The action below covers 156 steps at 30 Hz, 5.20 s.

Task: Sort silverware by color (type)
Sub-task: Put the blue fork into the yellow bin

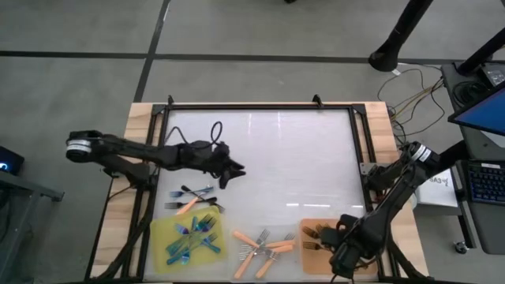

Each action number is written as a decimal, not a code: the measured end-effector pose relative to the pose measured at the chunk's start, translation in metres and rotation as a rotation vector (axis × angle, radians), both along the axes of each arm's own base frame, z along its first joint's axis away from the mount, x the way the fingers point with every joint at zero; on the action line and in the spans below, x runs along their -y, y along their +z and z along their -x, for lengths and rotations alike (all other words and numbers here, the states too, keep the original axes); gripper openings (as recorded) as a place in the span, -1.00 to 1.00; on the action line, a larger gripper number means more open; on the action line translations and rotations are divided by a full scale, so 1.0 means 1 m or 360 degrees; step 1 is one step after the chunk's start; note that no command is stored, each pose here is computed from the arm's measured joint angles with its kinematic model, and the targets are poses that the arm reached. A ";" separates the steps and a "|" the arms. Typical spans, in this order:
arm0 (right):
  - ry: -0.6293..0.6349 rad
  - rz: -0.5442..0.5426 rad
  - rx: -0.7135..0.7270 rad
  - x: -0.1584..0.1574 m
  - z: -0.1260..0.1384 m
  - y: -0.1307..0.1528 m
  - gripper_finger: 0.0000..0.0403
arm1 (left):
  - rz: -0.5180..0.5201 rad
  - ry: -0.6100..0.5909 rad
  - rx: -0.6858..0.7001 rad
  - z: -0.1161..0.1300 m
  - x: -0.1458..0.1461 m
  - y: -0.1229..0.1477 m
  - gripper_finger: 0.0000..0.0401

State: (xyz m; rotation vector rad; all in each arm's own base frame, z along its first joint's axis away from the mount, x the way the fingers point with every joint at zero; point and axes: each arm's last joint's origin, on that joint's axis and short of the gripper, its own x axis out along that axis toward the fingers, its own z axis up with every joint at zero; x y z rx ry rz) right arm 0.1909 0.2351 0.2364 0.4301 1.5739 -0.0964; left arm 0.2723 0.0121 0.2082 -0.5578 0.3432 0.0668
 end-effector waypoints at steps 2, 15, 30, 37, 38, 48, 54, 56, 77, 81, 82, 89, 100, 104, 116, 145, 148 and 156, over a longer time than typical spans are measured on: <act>0.0024 0.0028 0.0058 0.000 -0.002 0.008 -0.49 | 0.0016 -0.0016 -0.0179 0.015 0.001 0.004 -0.38; 0.0241 0.0483 0.0523 0.041 -0.035 0.045 -0.50 | 0.0162 0.0244 -0.1233 0.106 0.051 0.002 -0.38; 0.0287 0.0597 0.0516 0.107 -0.066 0.057 -0.52 | 0.0207 0.0180 -0.1460 0.114 0.109 -0.022 -0.39; 0.0281 0.0589 0.0528 0.109 -0.065 0.060 -0.49 | 0.0142 -0.0008 -0.1570 0.099 0.132 -0.020 -0.39; 0.0280 0.0588 0.0531 0.109 -0.064 0.060 -0.49 | 0.0129 -0.0042 -0.1557 0.096 0.137 -0.016 -0.39; 0.0356 0.0653 0.0562 0.110 -0.064 0.062 -0.55 | -0.0450 0.0219 -0.1752 0.086 0.149 0.009 -0.39; 0.0361 0.0678 0.0569 0.111 -0.064 0.062 -0.52 | -0.0659 0.0172 -0.1857 0.081 0.135 -0.003 -0.39; 0.0362 0.0679 0.0570 0.111 -0.064 0.062 -0.50 | -0.0654 0.0149 -0.1888 0.080 0.127 -0.010 -0.39; 0.0345 0.0695 0.0580 0.111 -0.064 0.063 -0.52 | -0.0358 -0.0062 -0.1736 0.088 0.061 -0.045 -0.39; 0.0345 0.0717 0.0586 0.112 -0.065 0.063 -0.53 | -0.0364 -0.0081 -0.1717 0.086 0.061 -0.051 -0.42; 0.0345 0.0717 0.0586 0.112 -0.065 0.063 -0.53 | -0.0367 -0.0086 -0.1713 0.085 0.061 -0.052 -0.43; 0.0344 0.0716 0.0586 0.112 -0.065 0.063 -0.53 | -0.0381 -0.0084 -0.1730 0.082 0.056 -0.064 -0.51; 0.0344 0.0716 0.0586 0.112 -0.065 0.062 -0.53 | -0.0426 -0.0156 -0.1799 0.074 0.047 -0.075 -0.52; 0.0345 0.0716 0.0586 0.112 -0.065 0.062 -0.53 | -0.0349 -0.0167 -0.1819 0.074 0.045 -0.076 -0.65; 0.0351 0.0718 0.0586 0.112 -0.065 0.062 -0.53 | -0.0453 -0.0086 -0.1813 0.061 0.044 -0.055 -0.98; 0.0434 0.0733 0.0587 0.112 -0.065 0.062 -0.53 | 0.0011 -0.0199 -0.1637 0.076 0.226 0.038 -0.99; 0.0412 0.0727 0.0593 0.111 -0.065 0.062 -0.53 | -0.0036 -0.0197 -0.1710 0.074 0.233 0.024 -0.93; 0.0363 0.0710 0.0621 0.111 -0.067 0.062 -0.53 | -0.0101 -0.0248 -0.1799 0.068 0.240 0.009 -0.67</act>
